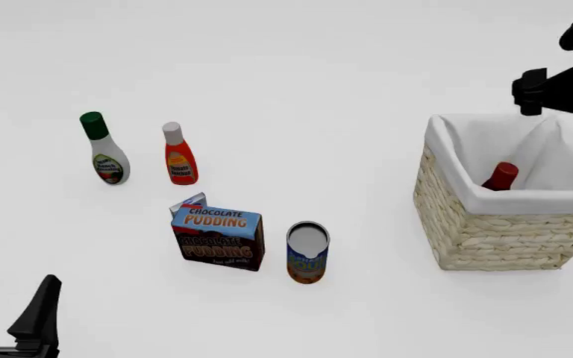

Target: Pick the bbq sauce and place it in the basket.

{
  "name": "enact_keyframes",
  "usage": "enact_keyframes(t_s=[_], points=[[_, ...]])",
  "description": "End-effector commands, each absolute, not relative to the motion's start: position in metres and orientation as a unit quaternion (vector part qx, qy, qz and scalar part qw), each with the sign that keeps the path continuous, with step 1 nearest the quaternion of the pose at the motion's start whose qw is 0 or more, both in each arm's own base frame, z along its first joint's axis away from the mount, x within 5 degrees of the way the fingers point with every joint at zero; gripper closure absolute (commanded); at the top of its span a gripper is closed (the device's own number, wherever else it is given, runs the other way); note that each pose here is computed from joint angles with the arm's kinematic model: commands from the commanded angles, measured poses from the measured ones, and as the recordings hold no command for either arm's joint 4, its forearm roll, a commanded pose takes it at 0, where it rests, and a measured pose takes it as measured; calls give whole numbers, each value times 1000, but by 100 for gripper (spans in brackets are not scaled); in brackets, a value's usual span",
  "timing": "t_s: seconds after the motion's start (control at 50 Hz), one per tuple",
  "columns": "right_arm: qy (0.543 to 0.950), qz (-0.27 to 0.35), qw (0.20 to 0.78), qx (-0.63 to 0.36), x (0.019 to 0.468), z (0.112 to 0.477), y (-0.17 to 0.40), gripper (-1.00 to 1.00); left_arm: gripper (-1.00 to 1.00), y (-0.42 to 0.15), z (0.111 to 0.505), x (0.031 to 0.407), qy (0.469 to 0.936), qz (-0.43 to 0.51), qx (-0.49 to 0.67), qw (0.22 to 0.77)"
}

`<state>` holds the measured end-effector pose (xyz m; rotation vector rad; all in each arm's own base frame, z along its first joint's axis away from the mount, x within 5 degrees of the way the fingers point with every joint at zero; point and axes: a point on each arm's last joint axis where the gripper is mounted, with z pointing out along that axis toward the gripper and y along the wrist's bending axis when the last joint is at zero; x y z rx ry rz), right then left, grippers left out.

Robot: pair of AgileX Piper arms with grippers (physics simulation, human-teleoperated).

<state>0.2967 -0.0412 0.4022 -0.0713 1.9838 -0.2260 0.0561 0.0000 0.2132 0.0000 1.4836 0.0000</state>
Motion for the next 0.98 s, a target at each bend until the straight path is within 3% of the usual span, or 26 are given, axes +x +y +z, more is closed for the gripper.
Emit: enact_keyframes(t_s=[0.02, 0.98], points=[[822, -94, 559, -45, 280, 426, -32, -100, -100, 0, 213, 56, 676, 0, 0, 737], [773, -100, 620, -91, 204, 482, -8, -100, -100, 0, 213, 56, 676, 0, 0, 737]])
